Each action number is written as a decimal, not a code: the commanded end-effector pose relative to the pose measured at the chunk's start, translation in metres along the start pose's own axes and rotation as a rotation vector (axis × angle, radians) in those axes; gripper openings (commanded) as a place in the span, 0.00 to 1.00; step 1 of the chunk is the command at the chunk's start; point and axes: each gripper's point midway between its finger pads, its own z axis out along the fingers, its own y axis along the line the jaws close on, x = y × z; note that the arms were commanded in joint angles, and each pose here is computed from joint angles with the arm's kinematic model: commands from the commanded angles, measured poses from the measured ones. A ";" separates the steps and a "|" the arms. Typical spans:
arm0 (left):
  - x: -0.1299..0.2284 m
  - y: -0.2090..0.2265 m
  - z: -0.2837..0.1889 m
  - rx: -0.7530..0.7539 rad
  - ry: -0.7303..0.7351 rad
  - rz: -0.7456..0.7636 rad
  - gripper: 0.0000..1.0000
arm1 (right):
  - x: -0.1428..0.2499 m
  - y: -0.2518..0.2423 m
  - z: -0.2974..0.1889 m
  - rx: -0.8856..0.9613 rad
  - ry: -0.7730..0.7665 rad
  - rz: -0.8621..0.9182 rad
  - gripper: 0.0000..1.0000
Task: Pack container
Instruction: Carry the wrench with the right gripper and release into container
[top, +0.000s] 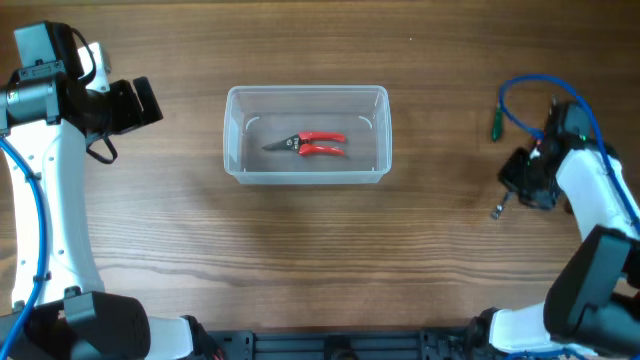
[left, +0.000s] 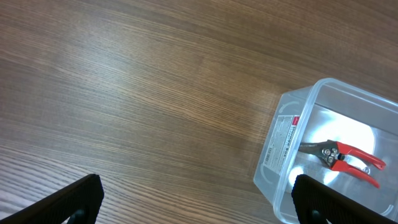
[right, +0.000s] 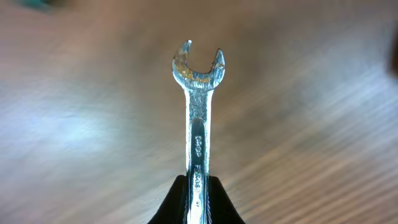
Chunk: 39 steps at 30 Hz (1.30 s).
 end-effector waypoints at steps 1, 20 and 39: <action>0.000 -0.001 0.002 0.017 0.008 -0.018 1.00 | -0.024 0.057 -0.055 -0.102 -0.131 -0.246 0.04; 0.003 -0.001 0.002 0.015 0.021 -0.019 1.00 | 0.131 0.342 -0.176 -0.505 -0.371 -1.767 0.04; 0.003 -0.001 0.002 0.015 0.022 -0.019 1.00 | 0.197 0.341 -0.003 -0.522 0.155 -1.830 0.41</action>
